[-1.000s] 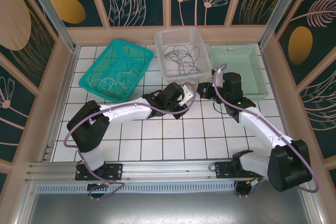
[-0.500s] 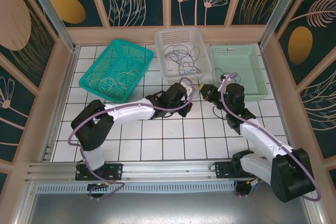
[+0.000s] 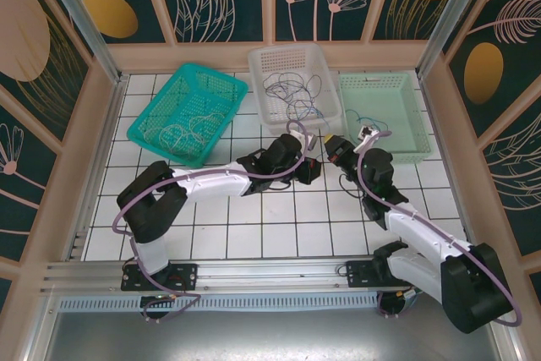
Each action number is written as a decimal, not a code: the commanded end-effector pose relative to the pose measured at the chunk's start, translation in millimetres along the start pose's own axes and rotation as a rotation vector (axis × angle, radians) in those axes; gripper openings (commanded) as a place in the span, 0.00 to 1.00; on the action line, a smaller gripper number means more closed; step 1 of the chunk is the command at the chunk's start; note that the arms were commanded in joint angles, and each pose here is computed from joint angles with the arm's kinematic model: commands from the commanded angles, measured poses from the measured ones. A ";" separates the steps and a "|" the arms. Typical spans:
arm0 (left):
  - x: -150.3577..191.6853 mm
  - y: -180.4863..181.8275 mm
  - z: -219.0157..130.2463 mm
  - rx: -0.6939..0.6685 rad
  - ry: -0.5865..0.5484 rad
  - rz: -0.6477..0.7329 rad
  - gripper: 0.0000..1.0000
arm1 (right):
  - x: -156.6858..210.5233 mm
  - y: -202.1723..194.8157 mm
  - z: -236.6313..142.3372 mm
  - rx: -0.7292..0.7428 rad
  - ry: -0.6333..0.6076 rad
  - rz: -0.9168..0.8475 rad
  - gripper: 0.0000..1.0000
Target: Untangle the cables
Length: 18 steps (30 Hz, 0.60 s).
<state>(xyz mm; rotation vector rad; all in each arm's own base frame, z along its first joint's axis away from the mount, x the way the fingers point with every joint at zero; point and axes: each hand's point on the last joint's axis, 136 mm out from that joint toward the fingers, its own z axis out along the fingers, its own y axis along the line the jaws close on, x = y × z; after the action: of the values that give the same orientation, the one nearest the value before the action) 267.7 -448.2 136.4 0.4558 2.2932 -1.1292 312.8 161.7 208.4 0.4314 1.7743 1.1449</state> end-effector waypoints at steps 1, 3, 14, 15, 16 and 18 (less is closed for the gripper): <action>-8.0 -28.5 -1.9 0.139 -0.028 -0.054 0.01 | -14.0 14.5 -5.8 -0.055 -0.087 0.019 0.00; -6.6 -32.2 -1.1 0.158 -0.021 -0.052 0.03 | -16.8 13.4 -8.0 -0.045 -0.101 0.010 0.00; -19.3 -14.2 -32.2 -0.004 -0.099 0.036 0.76 | -61.3 4.4 -11.2 0.150 -0.118 -0.230 0.00; -23.1 -12.8 -40.3 -0.023 -0.122 0.045 0.81 | -67.1 -0.4 -13.3 0.182 -0.122 -0.255 0.00; -25.2 -9.2 -45.8 -0.047 -0.141 0.049 0.87 | -70.7 -2.7 -14.9 0.201 -0.121 -0.274 0.00; -32.0 -5.4 -60.5 -0.081 -0.190 0.051 0.99 | -78.9 -9.2 -18.6 0.242 -0.126 -0.313 0.00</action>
<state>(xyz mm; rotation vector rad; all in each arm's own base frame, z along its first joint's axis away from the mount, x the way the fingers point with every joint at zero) 263.6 -425.4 166.4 0.4060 2.2150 -1.1011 337.6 108.1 244.6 0.4011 1.7534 0.8199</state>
